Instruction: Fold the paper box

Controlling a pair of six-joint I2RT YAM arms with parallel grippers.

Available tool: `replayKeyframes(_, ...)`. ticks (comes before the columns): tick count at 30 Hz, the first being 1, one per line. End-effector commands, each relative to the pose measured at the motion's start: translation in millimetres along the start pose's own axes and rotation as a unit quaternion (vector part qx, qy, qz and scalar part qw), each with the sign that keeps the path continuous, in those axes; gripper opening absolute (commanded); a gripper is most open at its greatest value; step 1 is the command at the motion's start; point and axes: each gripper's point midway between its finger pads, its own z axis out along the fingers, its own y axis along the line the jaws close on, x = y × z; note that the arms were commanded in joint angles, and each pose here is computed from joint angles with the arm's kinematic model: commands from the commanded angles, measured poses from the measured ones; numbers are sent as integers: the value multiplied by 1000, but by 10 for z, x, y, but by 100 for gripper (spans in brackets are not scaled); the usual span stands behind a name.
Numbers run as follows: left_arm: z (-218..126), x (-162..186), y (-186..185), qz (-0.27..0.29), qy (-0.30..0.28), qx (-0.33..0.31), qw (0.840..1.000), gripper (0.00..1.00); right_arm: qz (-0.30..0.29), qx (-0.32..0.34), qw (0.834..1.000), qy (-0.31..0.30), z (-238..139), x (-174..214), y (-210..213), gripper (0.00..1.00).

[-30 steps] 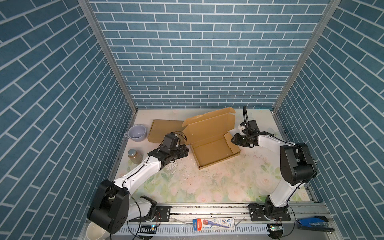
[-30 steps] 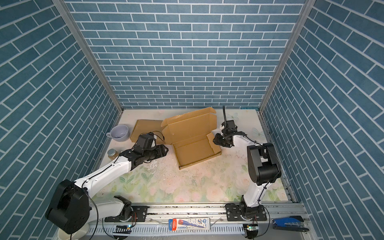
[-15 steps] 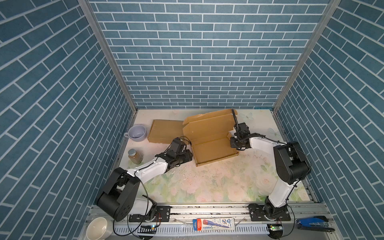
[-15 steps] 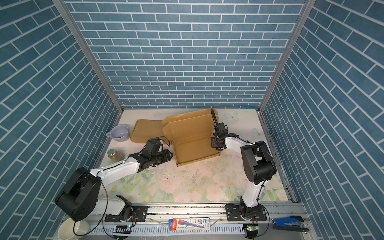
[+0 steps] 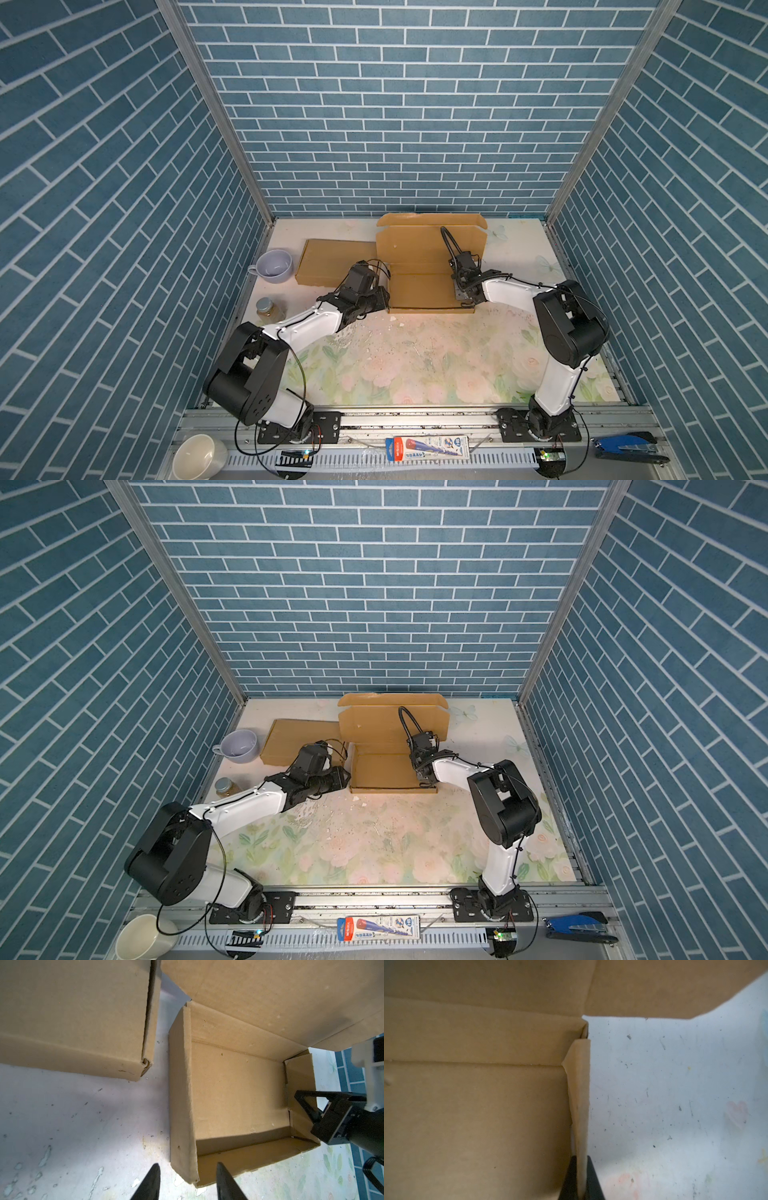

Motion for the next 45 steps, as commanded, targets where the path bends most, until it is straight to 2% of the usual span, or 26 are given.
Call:
replayKeyframes(1,-45,-63,40,22,-1,-8,1000,46,-45,67,994,68,172,423,-207,0)
replayKeyframes(11,374,-238,-94,51,18,-4,999,43,-50,67,994,69,178,410,-175,0)
replayKeyframes(16,604,-209,-16,58,35,-25,997,27,-53,74,993,69,172,400,-194,0)
replayKeyframes(20,709,-141,-9,68,43,-39,996,15,-69,109,989,78,167,411,-232,0)
replayKeyframes(26,776,-30,-9,81,50,-55,994,5,-74,129,984,96,200,507,-192,0)
replayKeyframes(34,731,-6,11,85,50,-63,993,4,-72,109,986,99,174,483,-127,0)
replayKeyframes(39,710,-32,20,90,49,-70,992,4,-47,48,994,85,44,300,-30,1)
replayKeyframes(45,704,-31,13,81,48,-70,993,11,-14,-15,997,76,-99,160,82,22)
